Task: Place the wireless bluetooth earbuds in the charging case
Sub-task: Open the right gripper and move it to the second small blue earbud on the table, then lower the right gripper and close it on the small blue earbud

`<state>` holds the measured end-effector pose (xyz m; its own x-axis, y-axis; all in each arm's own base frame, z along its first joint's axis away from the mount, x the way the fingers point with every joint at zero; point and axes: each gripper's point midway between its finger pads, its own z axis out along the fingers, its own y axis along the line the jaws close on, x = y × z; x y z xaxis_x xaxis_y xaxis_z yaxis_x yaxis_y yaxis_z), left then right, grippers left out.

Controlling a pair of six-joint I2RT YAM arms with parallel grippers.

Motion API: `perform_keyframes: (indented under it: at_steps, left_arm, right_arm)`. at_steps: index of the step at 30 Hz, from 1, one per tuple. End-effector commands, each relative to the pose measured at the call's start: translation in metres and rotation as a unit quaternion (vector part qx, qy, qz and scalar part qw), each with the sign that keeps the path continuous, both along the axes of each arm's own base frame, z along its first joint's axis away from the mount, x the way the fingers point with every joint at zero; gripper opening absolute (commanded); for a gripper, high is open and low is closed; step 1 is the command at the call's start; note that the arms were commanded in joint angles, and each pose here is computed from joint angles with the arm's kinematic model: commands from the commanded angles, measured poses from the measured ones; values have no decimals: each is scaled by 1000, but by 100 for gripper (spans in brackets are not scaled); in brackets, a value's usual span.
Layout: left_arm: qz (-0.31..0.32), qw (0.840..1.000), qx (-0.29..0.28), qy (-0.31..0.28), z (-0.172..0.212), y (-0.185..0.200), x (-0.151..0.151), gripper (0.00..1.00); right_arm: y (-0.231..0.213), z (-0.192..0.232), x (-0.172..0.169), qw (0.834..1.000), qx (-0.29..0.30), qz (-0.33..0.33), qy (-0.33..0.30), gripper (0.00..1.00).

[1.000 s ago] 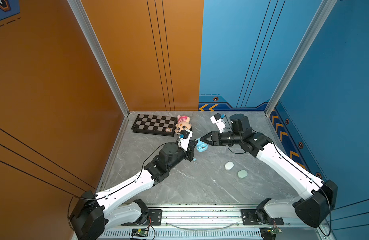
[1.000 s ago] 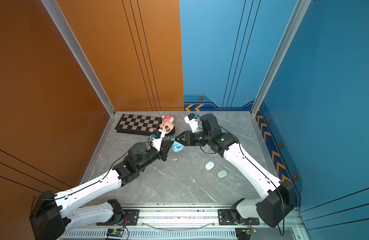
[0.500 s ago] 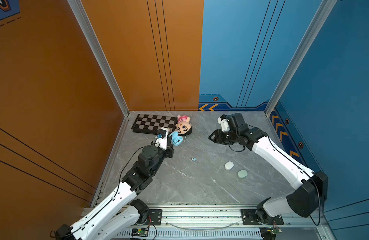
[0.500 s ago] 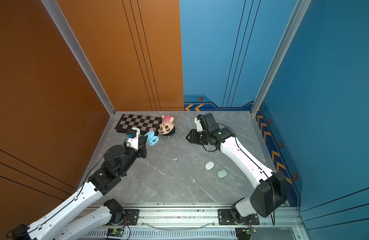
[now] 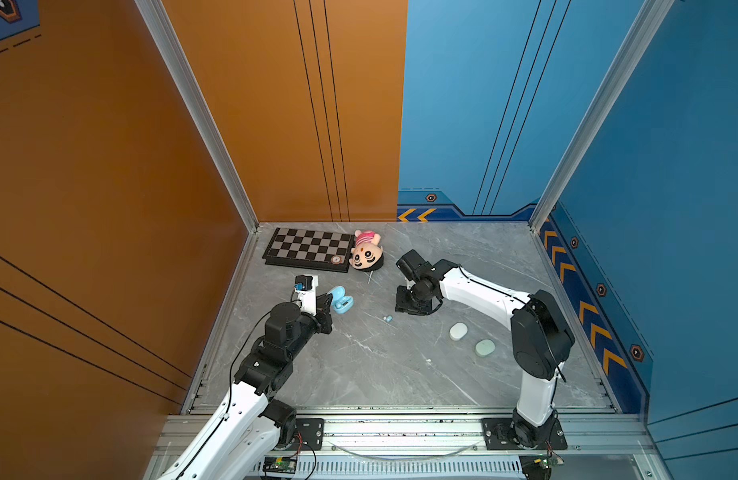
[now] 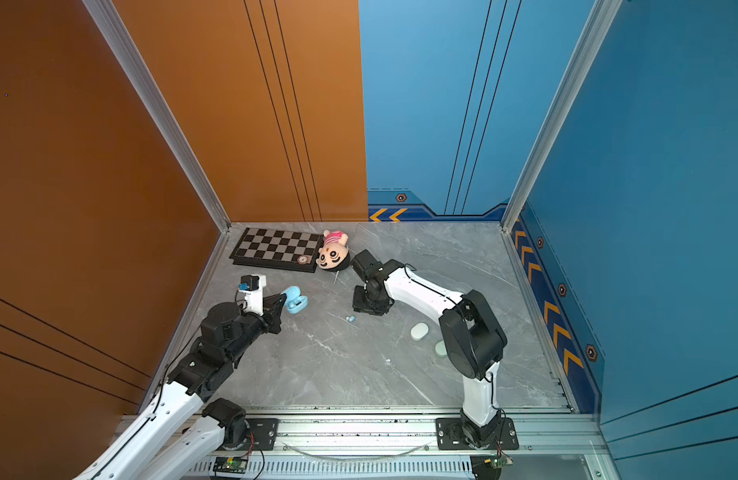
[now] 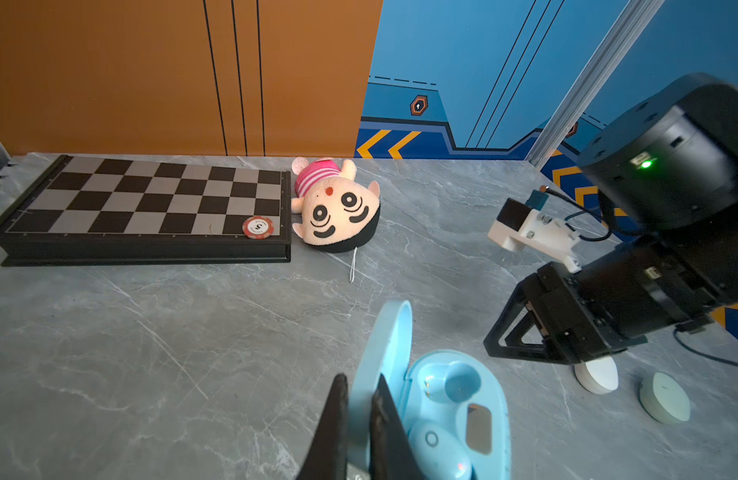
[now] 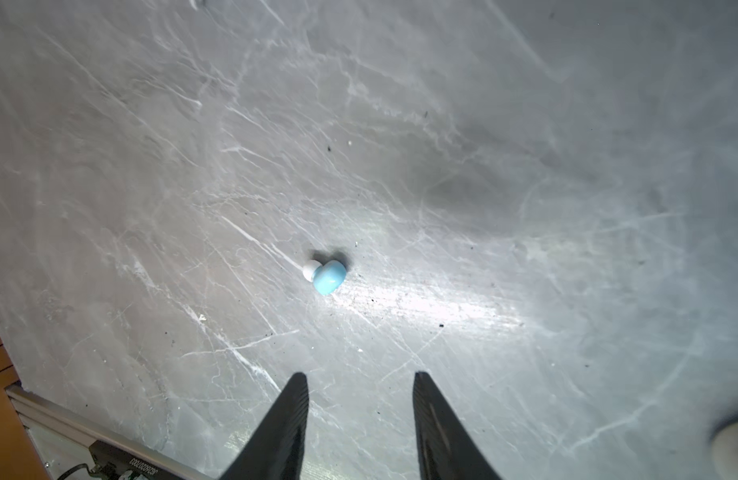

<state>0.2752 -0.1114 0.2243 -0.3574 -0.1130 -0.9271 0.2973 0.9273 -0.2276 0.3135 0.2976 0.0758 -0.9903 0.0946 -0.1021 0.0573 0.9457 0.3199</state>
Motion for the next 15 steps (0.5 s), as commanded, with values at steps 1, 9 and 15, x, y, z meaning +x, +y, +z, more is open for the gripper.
perform_keyframes:
  at_steps: [1, 9, 15]
  left_arm:
    - [-12, 1000, -22, -11, 7, -4, -3, 0]
    - [-11, 1000, -16, -16, 5, -3, -4, 0]
    - [-12, 1000, -14, -16, 4, -3, -4, 0]
  right_arm:
    - [6, -10, 10, 998, 9, -62, 14, 45]
    - [27, -34, 9, 996, 12, -82, 41, 44]
    - [35, -48, 9, 994, 11, -91, 54, 43]
